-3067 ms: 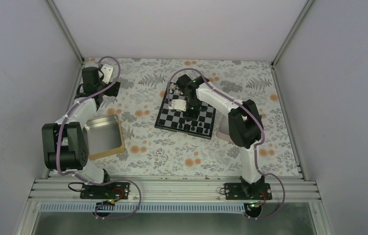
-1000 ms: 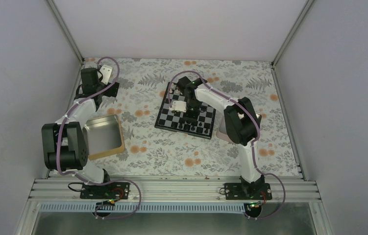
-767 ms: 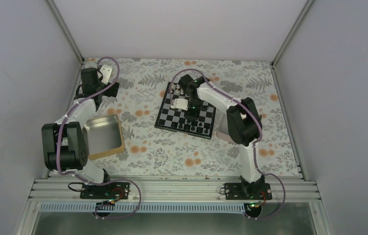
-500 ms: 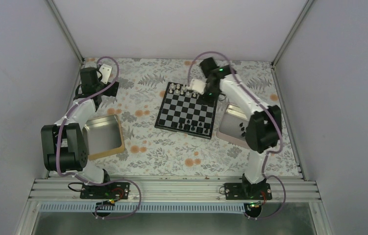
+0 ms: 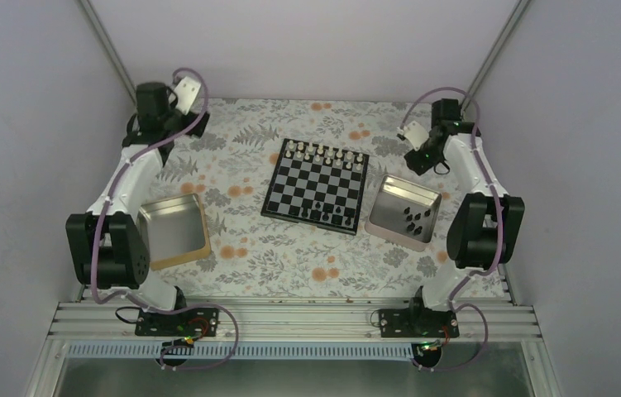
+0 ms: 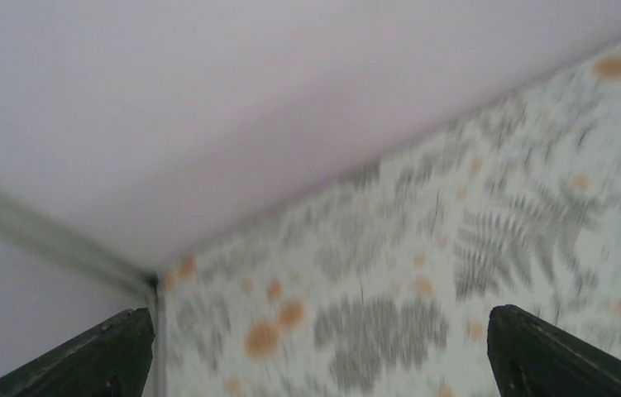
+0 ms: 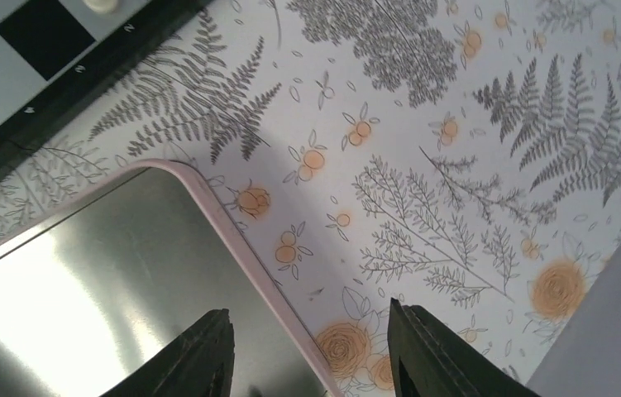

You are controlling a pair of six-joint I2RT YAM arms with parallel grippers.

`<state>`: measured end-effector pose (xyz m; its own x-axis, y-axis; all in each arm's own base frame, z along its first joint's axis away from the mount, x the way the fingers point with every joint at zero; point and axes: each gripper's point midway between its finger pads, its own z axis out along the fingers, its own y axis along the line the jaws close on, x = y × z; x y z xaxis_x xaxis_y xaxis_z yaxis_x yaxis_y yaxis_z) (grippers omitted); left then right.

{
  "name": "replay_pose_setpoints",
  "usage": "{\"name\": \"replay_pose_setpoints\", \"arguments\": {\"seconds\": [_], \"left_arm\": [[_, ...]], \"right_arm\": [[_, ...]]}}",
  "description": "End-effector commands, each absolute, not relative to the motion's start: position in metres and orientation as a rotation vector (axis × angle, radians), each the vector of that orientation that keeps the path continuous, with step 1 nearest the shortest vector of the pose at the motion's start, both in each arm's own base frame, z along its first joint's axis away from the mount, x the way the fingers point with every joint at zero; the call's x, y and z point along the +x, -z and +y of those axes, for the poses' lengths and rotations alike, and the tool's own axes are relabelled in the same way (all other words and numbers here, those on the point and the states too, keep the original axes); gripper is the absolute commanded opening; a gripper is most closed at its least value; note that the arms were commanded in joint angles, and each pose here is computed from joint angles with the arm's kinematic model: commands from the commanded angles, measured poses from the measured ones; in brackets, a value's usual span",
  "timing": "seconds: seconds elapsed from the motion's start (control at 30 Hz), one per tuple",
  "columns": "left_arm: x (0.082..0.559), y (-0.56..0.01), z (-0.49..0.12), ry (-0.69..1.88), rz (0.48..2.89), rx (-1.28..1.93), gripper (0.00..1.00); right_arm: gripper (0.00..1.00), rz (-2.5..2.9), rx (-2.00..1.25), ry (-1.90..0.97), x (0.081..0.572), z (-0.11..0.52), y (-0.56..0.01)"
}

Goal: Set up the chess pieces on the board
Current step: Pick up the storage box at the center of the board.

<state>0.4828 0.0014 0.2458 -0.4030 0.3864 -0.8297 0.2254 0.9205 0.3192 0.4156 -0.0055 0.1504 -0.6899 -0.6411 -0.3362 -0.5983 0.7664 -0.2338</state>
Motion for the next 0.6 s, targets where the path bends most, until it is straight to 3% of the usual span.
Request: {"name": "replay_pose_setpoints", "arguments": {"seconds": [0.0,0.2,0.57], "left_arm": [[0.499,-0.309,-0.059,-0.182,1.871,0.671,1.00],[0.500,-0.326,-0.105,-0.138,1.821,0.752,1.00],[0.489,-0.282,-0.090,-0.203,1.879,0.688,1.00]], "right_arm": [[0.49,2.489,-0.822,0.064,0.422,-0.009,-0.160],[0.48,2.550,-0.882,0.089,0.401,-0.016,-0.132],[0.50,2.508,-1.118,0.180,0.402,-0.026,-0.105]]}}
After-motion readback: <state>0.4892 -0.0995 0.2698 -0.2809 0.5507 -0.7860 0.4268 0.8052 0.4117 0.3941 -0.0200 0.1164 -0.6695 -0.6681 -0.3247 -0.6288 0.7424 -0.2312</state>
